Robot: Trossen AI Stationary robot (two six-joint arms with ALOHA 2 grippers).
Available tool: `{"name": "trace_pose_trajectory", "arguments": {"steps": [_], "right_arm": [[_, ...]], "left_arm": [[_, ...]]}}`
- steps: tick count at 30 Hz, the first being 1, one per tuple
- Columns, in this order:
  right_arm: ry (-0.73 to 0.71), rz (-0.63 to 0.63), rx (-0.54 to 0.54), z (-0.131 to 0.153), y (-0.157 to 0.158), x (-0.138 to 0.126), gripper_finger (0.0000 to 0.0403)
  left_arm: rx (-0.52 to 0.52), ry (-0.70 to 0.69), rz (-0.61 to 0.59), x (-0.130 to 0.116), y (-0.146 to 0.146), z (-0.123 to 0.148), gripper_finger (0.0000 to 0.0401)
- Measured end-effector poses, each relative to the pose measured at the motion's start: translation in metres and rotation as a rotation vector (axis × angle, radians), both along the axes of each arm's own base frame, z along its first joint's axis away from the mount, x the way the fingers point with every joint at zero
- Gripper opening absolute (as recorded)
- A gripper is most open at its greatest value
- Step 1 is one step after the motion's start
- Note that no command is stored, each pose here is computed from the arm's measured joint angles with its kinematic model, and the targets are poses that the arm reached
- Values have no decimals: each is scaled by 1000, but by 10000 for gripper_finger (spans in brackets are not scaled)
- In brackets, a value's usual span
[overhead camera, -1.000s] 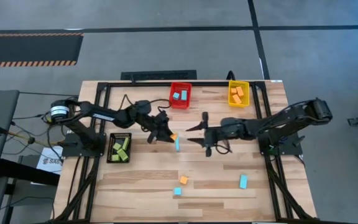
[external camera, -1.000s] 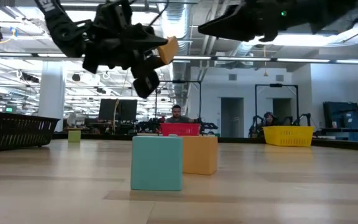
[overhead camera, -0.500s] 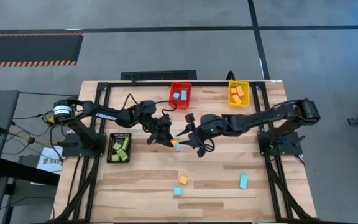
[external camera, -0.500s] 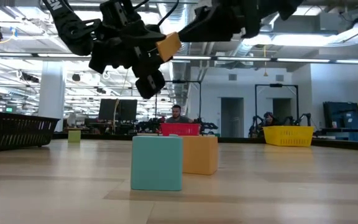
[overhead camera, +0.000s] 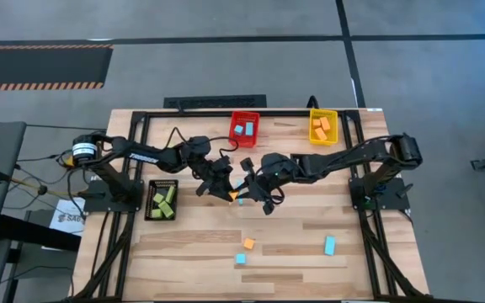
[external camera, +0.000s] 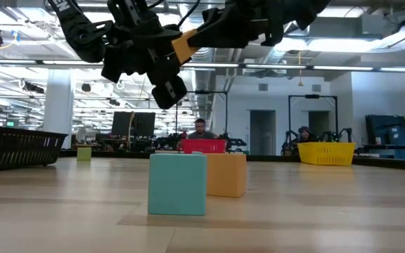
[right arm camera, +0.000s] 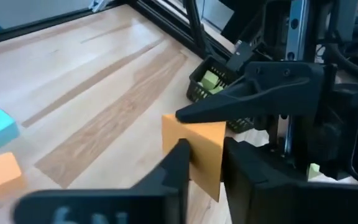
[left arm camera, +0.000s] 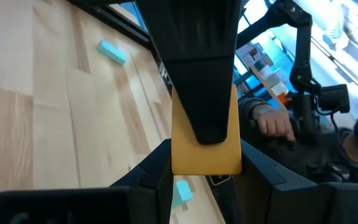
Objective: Sort & place blocks by color
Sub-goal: Put the orange block into the yellow bin
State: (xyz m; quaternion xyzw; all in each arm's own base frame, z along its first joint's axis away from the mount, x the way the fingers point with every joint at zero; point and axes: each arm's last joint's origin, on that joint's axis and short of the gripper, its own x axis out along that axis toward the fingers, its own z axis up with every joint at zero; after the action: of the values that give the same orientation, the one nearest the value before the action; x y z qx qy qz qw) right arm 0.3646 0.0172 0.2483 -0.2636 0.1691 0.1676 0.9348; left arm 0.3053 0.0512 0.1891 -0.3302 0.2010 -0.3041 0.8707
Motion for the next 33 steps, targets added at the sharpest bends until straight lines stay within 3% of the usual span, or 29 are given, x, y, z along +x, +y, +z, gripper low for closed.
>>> {"name": "trace_pose_trajectory", "arguments": {"steps": [3, 5, 11, 15, 21, 26, 30, 33], "right_arm": [[0, 14, 2, 5, 1, -4, 23], [29, 15, 3, 8, 0, -9, 15], [240, -62, 104, 11, -2, -34, 4], [386, -213, 135, 22, -12, -62, 2], [490, -596, 155, 42, -40, -117, 1], [507, -997, 129, 52, -69, -155, 1], [473, -1361, 82, 53, -97, -174, 0], [485, -1549, 95, 45, -121, -179, 0]], "left_arm": [[1, -7, 7, 0, 0, 1, 102], [7, -10, 33, 1, 1, 1, 116], [-19, -5, 171, -10, 35, 12, 274], [-17, 30, 278, -26, 62, 17, 323], [111, 14, 372, -45, 73, 30, 311], [323, -11, 511, -55, 69, 42, 279], [480, 4, 646, -62, 66, 51, 253], [543, 18, 684, -66, 63, 55, 236]]}}
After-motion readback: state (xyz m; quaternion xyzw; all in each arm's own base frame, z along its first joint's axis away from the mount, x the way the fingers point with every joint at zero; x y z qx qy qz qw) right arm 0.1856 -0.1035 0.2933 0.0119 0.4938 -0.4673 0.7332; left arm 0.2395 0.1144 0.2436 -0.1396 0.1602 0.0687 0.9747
